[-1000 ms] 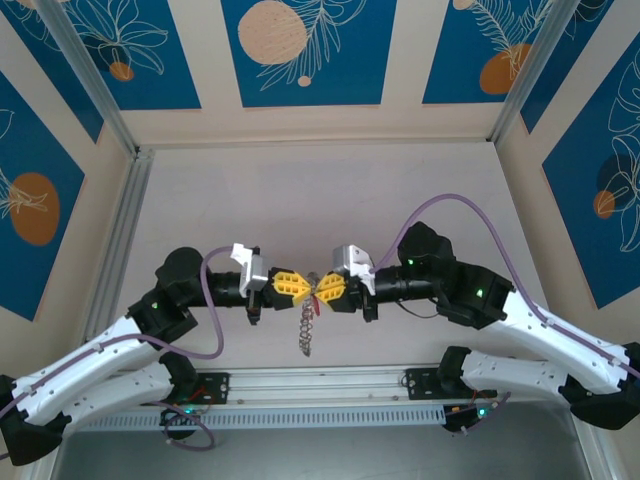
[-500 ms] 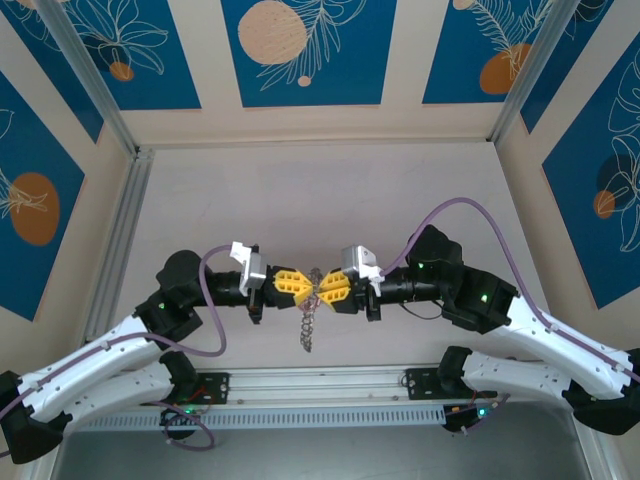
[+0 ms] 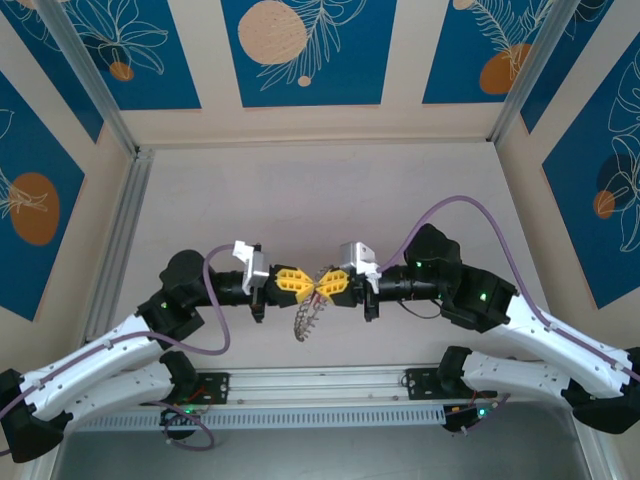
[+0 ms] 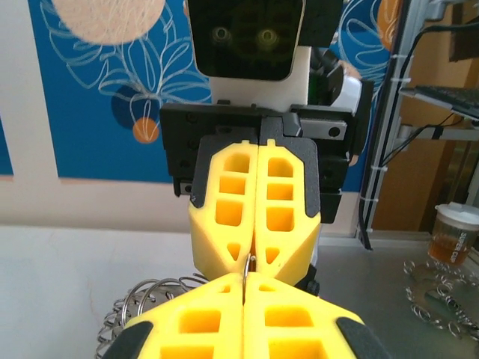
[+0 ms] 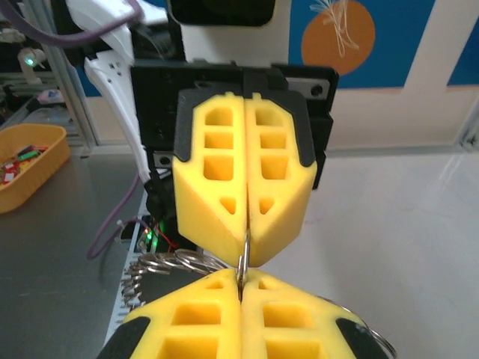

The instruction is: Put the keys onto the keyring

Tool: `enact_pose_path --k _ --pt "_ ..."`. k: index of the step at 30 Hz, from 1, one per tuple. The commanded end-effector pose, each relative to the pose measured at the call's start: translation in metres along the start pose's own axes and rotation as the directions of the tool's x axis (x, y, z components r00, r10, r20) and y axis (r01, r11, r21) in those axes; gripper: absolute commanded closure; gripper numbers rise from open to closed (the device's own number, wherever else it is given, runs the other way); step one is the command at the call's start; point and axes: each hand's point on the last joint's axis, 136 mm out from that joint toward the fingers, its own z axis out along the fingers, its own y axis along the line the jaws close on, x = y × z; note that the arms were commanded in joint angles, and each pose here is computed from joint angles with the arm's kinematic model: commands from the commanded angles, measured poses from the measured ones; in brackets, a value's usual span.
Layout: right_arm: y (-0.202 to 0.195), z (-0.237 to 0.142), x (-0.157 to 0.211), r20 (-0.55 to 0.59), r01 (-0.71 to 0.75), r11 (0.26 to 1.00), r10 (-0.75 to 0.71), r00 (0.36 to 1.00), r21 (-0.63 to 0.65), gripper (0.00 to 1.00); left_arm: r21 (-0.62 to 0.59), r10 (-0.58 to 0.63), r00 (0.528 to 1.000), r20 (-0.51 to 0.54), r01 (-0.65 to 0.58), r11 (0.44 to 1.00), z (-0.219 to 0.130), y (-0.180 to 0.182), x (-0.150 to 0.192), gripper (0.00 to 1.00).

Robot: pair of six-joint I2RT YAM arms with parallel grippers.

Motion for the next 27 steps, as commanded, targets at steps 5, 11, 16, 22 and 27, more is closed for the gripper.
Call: enact_pose_path --k 5,11,16,22,27 --pt "-0.016 -0.001 0.016 -0.159 0.011 0.996 0.003 0.987 0.090 1.00 -0.093 0.082 0.943 -0.324 -0.118 0.989 -0.018 0.008 0.009 0.82" --pt "-0.010 0.002 0.016 -0.209 0.025 0.999 -0.015 0.978 0.042 1.00 -0.067 0.112 0.903 -0.414 -0.153 0.986 -0.016 0.007 0.015 0.71" --pt "-0.005 0.005 0.010 -0.204 0.040 0.999 -0.036 0.978 0.013 1.00 -0.054 0.122 0.897 -0.425 -0.160 0.986 -0.012 0.008 0.020 0.70" --pt "-0.004 0.011 0.008 -0.202 0.049 0.999 -0.050 0.978 -0.010 1.00 -0.045 0.122 0.887 -0.445 -0.158 0.986 -0.008 0.010 0.026 0.70" --pt "-0.002 0.013 0.005 -0.200 0.046 0.999 -0.050 0.978 -0.025 1.00 -0.046 0.121 0.875 -0.469 -0.161 0.986 -0.007 0.012 0.030 0.73"
